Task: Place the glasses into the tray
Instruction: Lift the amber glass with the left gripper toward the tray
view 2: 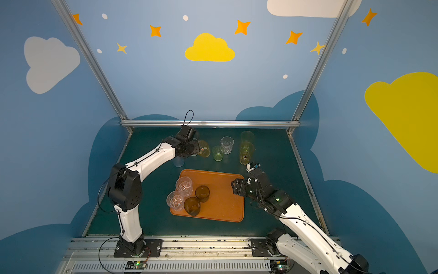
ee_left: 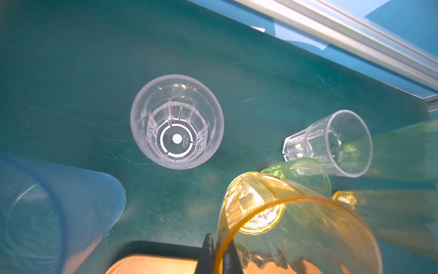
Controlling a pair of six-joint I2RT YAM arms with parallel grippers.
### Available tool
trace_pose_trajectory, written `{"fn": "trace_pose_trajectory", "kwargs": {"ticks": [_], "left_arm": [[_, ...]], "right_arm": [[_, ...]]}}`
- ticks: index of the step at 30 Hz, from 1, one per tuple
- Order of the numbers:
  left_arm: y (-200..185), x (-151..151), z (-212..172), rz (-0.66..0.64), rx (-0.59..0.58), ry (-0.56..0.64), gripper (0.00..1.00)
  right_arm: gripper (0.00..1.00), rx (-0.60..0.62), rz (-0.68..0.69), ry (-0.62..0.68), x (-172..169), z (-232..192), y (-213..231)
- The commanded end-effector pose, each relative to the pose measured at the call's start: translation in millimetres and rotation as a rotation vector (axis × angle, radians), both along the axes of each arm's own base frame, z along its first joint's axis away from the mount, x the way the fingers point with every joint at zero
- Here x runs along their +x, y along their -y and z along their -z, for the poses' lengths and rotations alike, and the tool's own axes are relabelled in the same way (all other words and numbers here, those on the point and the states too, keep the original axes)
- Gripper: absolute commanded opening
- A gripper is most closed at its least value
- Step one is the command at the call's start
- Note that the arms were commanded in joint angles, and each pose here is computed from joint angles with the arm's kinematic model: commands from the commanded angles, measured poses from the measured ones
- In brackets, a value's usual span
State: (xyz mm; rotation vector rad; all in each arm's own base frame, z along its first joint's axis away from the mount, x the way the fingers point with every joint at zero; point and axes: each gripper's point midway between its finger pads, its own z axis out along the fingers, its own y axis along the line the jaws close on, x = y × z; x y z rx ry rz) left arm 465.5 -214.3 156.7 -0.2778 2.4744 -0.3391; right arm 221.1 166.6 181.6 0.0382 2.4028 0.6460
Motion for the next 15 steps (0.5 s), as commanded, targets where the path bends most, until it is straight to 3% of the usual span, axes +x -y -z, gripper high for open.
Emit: {"fn": "trace_pose_trajectory", "kwargs": {"ticks": [1,15], "left_arm": [[-5.5,-4.8,-18.8,0.007,-0.007,0.043,0.04],[-9.6,-43.5,-63.8,0.055,-0.069,0.153,0.04]], "right_arm": [[0.83,0.039,-0.02,0.03,5.8,-17.2,-8.2],[0.83,0.109,-0.061,-0.018,14.0,-16.2,-32.0]]}}
